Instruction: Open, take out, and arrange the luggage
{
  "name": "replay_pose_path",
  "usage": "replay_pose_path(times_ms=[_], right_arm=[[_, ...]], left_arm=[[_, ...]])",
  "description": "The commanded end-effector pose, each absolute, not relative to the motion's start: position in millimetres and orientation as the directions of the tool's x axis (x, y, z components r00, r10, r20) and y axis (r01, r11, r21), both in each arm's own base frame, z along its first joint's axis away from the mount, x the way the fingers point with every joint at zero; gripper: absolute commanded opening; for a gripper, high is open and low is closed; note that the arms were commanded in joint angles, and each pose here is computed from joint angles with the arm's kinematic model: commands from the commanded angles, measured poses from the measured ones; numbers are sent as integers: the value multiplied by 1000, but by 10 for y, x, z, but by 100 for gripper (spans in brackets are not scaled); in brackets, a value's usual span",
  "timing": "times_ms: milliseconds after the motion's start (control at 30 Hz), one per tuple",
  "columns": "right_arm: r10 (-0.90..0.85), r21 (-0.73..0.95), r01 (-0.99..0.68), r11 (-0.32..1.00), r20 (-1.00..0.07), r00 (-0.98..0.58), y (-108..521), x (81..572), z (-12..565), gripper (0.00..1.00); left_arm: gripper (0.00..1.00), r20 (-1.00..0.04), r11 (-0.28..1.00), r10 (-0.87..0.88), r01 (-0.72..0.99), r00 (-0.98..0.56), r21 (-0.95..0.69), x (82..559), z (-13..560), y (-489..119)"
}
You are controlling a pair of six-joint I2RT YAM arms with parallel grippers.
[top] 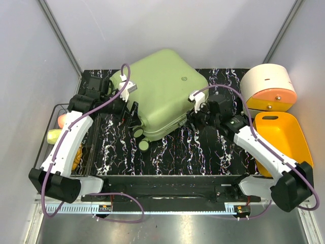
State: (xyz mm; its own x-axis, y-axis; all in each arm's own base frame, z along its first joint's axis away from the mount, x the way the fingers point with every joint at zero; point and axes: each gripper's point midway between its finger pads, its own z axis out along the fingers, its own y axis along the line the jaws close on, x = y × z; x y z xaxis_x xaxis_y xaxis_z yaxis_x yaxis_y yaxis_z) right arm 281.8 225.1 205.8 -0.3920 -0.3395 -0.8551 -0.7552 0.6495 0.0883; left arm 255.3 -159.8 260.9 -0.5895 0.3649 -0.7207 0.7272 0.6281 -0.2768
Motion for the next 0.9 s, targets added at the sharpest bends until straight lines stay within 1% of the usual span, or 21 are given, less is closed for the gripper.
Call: replay_pose_path(times_ms=[0,67,100,167,200,300,333,433,467,567,667,700,800,833,867], right_arm=[[-262,99,-639,763,-856,-445,2147,3031,1765,59],[-225,126,-621,774,-862,-455,2176,3041,1689,58],[-205,121,-623,773,-881,-426,2223,3091,1739,59],[-205,103,-608,787,-886,-416,2298,3123,1684,60],[-201,91,-605,791,-895,-398,2339,3156,1701,61],[-247,50,-589,807,-877,-412,2470,3186,1529,65],[-229,70,-580,812,-875,-427,2538,3188,1543,66],[-237,64,-562,824,-864,-445,2617,3193,1443,71],[-219,63,-555,829,-877,-427,2653,3239,1486,72],[-199,55,-518,854,-885,-421,2698,3328,1502,71],[-180,35,-465,885,-894,-410,2666,3453,1528,64],[-176,32,-456,890,-896,-407,2666,3480,1530,57],[-165,39,-451,892,-900,-403,2685,3507,1562,45],[-164,42,-456,889,-900,-403,2699,3506,1579,36],[-170,39,-457,888,-897,-408,2691,3495,1566,31]], left_arm=[[98,-761,654,352,725,-544,-215,2620,2683,-1558],[98,-765,662,349,720,-541,-206,2633,2697,-1546],[98,-764,667,347,716,-544,-207,2636,2694,-1541],[99,-762,676,345,708,-548,-203,2644,2683,-1525],[98,-766,680,341,706,-545,-199,2648,2694,-1518],[98,-763,687,338,699,-550,-199,2647,2655,-1507],[98,-759,691,339,694,-555,-199,2645,2630,-1498],[98,-760,697,340,691,-554,-192,2645,2623,-1483],[99,-761,698,338,690,-554,-192,2642,2627,-1483],[99,-762,701,333,686,-555,-194,2650,2640,-1480],[99,-764,701,331,686,-554,-194,2649,2647,-1482],[99,-763,703,330,684,-556,-194,2652,2637,-1476],[99,-762,701,330,686,-557,-198,2650,2623,-1486],[99,-760,700,332,686,-558,-198,2651,2613,-1485],[99,-761,699,331,687,-557,-199,2657,2614,-1489]])
